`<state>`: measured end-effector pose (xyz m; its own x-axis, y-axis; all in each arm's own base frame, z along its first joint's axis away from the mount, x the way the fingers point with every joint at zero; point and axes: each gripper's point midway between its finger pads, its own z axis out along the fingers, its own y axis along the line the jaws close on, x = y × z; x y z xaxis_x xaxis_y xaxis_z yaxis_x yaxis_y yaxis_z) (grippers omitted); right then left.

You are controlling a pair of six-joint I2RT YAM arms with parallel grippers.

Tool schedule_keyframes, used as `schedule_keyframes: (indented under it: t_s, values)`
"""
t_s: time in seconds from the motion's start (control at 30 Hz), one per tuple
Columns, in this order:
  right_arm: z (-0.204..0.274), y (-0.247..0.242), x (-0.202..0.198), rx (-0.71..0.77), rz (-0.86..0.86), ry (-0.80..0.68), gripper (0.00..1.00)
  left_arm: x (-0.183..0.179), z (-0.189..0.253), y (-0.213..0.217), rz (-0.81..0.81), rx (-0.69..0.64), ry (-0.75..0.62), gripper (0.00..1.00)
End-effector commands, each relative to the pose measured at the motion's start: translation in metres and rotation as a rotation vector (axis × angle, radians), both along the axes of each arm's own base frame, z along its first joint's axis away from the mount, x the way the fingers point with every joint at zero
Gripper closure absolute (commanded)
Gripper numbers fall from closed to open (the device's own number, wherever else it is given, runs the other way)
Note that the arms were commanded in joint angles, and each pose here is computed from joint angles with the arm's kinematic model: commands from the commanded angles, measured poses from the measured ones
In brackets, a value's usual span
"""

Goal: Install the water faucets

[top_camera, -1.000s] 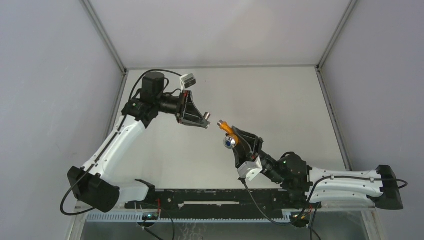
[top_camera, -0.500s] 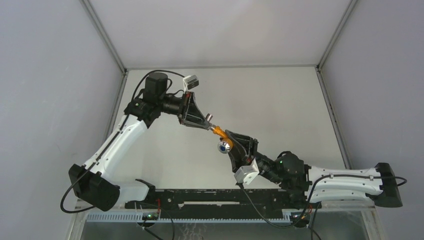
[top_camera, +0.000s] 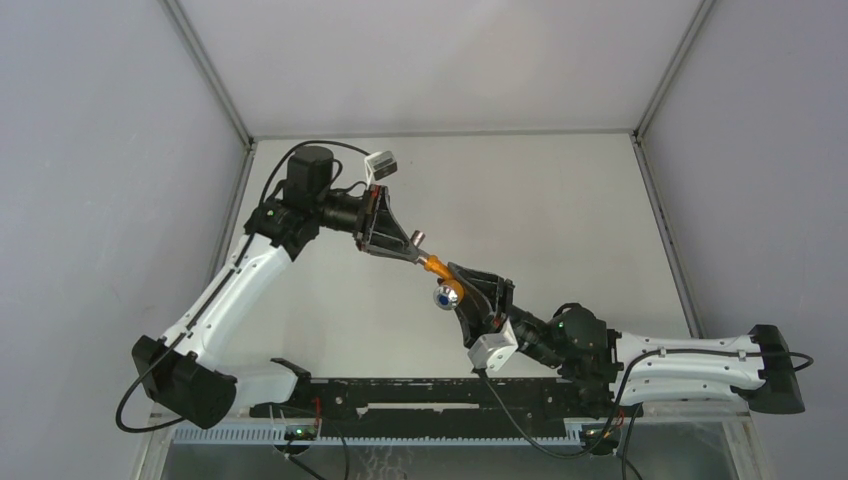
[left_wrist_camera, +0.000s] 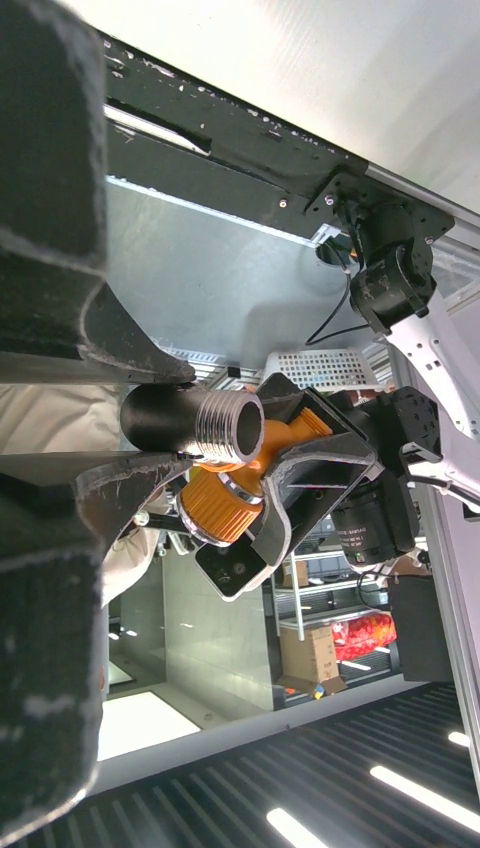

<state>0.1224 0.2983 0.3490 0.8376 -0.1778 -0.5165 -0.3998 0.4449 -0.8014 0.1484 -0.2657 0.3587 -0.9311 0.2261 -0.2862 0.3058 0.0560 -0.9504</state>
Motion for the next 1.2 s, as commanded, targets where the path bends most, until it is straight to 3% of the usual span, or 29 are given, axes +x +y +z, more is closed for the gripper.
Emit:
schedule_keyframes:
  t_s: [0.0,1.17]
  values:
    - [0.026,0.000,-0.009,0.078,0.049,0.017,1.00,-0.016,0.024,0.001,-0.047,-0.049,-0.066,1.00]
    - [0.022,-0.007,-0.011,0.108,0.005,0.011,1.00,-0.010,0.037,0.004,-0.037,-0.070,-0.085,1.00]
